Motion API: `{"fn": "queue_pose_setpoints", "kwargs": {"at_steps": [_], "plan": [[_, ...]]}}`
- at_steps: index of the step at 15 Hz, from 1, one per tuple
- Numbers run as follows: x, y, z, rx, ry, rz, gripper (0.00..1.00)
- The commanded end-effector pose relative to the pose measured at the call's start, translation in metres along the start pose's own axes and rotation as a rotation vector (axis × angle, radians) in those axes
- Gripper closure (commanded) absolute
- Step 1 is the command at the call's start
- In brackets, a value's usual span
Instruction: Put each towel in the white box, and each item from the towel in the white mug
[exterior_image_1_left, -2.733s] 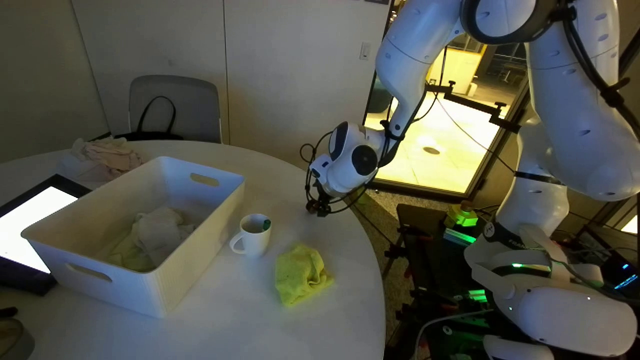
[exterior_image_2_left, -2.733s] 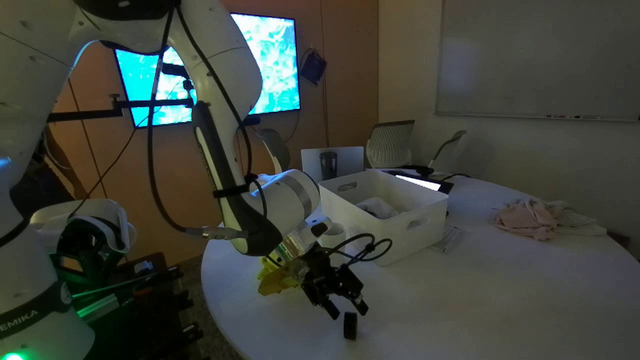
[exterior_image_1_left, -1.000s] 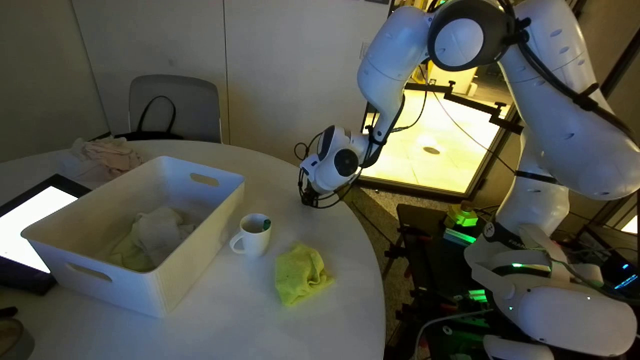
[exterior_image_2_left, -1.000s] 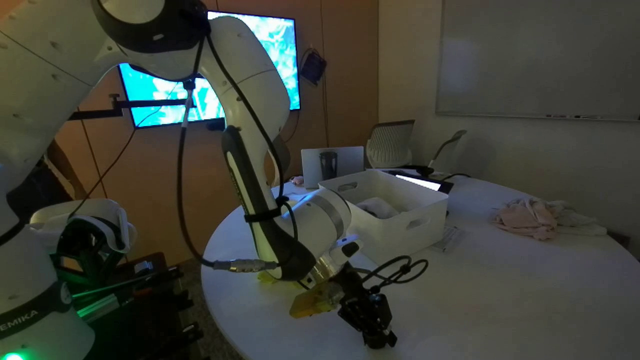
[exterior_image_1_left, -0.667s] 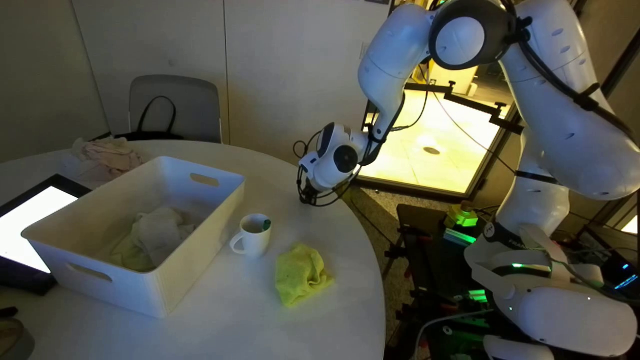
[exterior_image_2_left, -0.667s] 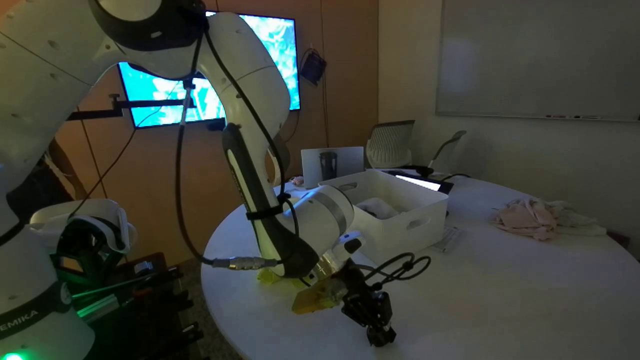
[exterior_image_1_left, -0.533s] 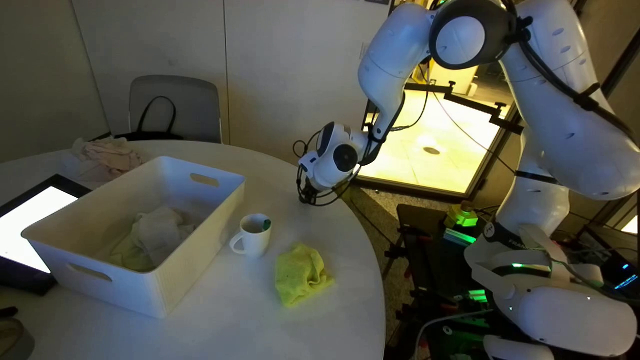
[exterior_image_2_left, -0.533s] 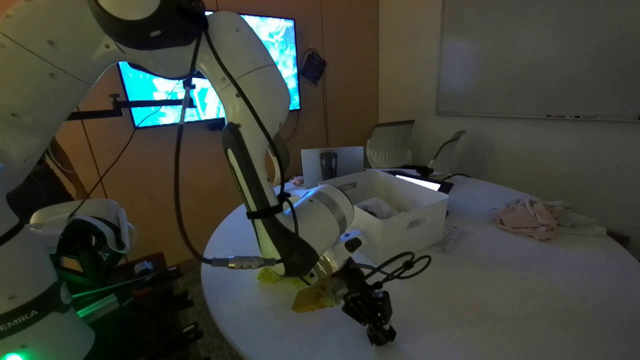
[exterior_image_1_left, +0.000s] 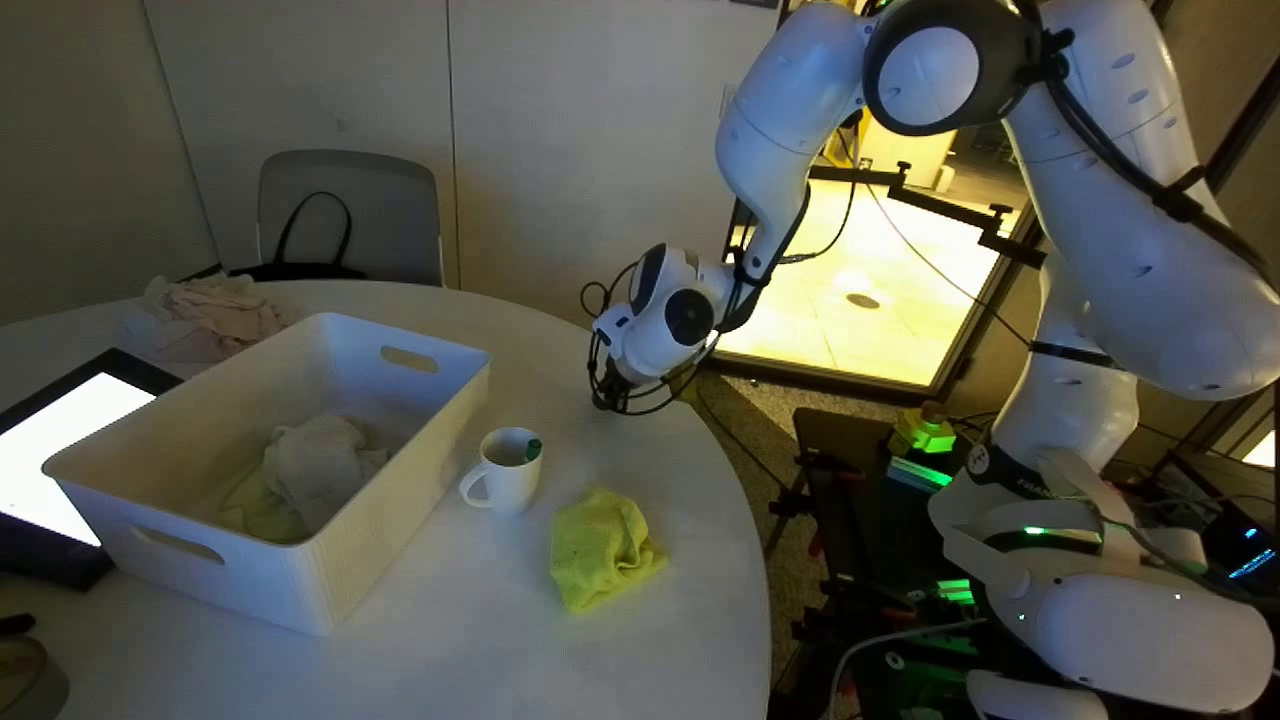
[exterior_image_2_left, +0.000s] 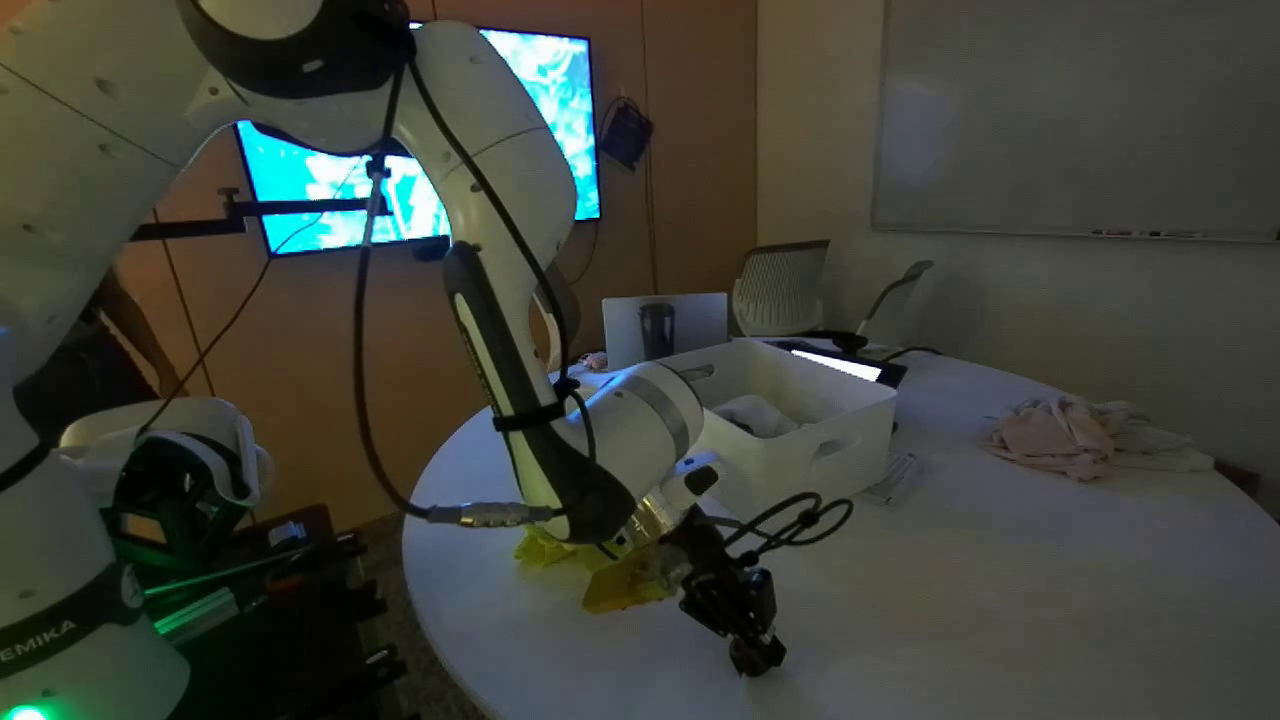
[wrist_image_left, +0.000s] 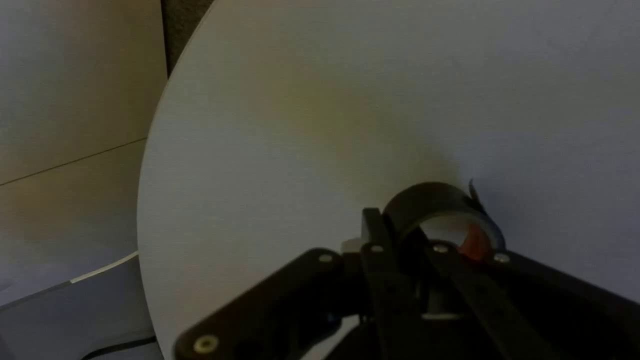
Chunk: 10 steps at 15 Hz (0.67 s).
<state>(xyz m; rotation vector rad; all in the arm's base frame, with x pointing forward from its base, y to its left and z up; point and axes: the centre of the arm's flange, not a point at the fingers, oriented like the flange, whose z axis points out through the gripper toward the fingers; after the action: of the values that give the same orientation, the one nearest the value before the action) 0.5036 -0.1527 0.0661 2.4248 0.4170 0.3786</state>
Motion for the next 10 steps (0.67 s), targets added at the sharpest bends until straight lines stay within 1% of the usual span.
{"fn": "queue_pose_setpoints", "kwargs": {"at_steps": [1,3,6,9,10], "plan": [[0.009,-0.009,-0.030,-0.003,0.032,0.016,0.89],[0.014,-0.017,-0.044,-0.005,0.048,0.020,0.90],[0.019,-0.028,-0.067,-0.012,0.076,0.030,0.89],[0.022,-0.041,-0.090,-0.019,0.102,0.038,0.90],[0.021,-0.050,-0.102,-0.026,0.114,0.042,0.90]]}}
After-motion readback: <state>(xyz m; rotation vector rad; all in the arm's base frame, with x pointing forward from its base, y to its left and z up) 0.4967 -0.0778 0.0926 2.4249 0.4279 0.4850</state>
